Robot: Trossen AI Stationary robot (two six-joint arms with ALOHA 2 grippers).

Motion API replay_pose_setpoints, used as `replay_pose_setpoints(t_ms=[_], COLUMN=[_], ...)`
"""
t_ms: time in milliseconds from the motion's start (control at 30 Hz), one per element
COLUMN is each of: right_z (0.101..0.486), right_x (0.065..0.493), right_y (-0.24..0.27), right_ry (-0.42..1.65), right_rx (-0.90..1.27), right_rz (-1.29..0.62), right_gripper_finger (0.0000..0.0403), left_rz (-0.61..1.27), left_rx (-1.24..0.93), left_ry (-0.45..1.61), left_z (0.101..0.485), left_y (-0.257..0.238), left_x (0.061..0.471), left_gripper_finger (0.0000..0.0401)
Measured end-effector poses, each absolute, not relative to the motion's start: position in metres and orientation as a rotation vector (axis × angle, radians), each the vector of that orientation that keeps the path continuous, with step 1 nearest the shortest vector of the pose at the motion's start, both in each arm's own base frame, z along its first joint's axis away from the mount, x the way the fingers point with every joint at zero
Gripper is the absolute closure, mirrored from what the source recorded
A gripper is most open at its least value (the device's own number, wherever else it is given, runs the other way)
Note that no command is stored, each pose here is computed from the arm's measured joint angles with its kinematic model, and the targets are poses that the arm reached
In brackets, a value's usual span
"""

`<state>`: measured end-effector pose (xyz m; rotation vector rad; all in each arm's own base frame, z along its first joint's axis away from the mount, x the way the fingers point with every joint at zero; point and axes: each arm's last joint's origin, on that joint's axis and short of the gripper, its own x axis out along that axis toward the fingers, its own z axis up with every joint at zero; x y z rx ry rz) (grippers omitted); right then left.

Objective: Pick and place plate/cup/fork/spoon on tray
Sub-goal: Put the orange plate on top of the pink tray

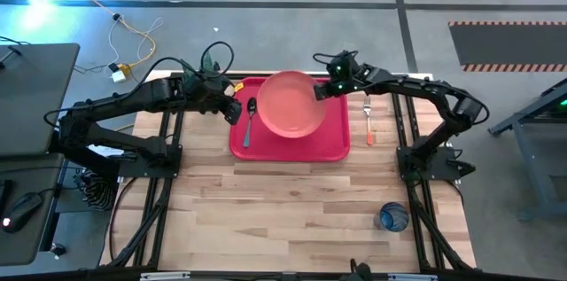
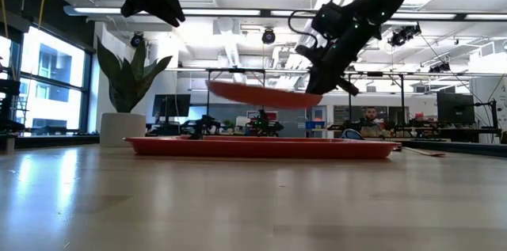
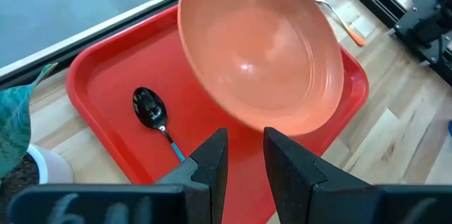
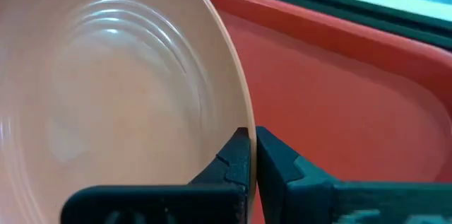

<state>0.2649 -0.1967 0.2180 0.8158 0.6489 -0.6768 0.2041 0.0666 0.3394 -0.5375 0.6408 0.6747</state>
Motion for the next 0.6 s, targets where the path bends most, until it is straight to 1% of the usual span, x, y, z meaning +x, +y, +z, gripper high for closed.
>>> replay_pose_setpoints(t_ms=[233,600], right_z=[0.196,0.175], right_x=[0.276,0.286], right_y=[-0.194,-0.190], right_ry=[0.712,0.779], right_rx=[0.841,0.873], right_rz=[-0.681,-0.689], right_gripper_finger=[0.0403,0.0403], left_rz=[0.679,0.679], left_rx=[-0.539,-0.539], left_ry=[0.638,0.637], left_z=[0.339,0.340], left_y=[0.067,0.067], left_x=[0.204,0.204], left_gripper_finger=[0.0318,0.0318])
